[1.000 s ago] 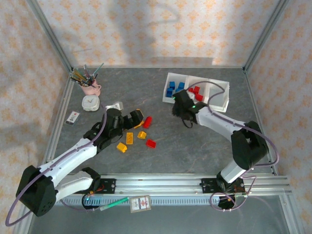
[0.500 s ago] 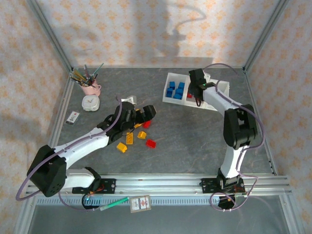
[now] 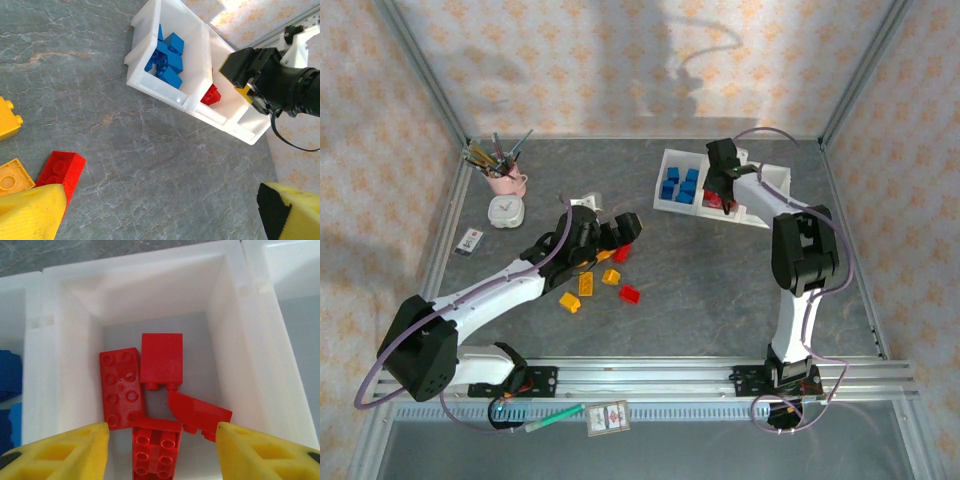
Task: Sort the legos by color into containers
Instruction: Place the lego in the container, then pick up the lego from the center of the table.
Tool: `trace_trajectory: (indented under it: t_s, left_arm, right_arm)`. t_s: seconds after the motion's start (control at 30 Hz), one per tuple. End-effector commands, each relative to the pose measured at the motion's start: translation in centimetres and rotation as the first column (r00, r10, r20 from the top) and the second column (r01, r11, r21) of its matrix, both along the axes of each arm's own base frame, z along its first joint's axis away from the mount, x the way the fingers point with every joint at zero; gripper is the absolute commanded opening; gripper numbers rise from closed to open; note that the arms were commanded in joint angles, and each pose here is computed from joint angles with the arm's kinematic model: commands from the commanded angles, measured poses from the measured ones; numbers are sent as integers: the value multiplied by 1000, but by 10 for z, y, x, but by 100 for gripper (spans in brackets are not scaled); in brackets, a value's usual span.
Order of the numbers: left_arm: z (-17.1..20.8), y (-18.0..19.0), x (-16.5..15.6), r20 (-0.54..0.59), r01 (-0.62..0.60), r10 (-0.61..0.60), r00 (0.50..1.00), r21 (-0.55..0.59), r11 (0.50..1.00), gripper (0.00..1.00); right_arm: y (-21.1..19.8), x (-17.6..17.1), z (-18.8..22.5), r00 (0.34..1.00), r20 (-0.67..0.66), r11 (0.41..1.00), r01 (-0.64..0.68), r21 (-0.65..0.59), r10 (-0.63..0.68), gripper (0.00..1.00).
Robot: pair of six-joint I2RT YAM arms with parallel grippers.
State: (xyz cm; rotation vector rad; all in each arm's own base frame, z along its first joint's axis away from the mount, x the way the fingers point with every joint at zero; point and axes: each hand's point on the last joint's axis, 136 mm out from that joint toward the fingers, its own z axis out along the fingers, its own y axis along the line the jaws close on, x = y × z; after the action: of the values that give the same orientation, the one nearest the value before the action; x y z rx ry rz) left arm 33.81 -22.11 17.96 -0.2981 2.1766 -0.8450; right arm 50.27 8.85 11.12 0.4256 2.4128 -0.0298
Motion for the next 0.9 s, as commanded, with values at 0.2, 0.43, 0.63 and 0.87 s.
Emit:
trace_trajectory:
  t_s: [0.2,0.43,0.63,0.87]
  left_arm:
    - [18,30,-5,50,-74,73,996,30,997,99]
    - [3,66,-19,20,-145,144,989,43,989,99]
    - [-9,93,-34,3,-201,201,980,69,977,99]
    - [-16,113,-46,-6,-256,257,966,83,963,99]
  right_arm:
    - [48,-47,46,993,67,991,-99,92,93,62]
    - [110,-100,32,983,46,962,-186,201,180,67]
    - [172,-136,10,966,15,934,-255,250,260,72]
    - [227,-156,-18,941,-26,902,-317,294,339,77]
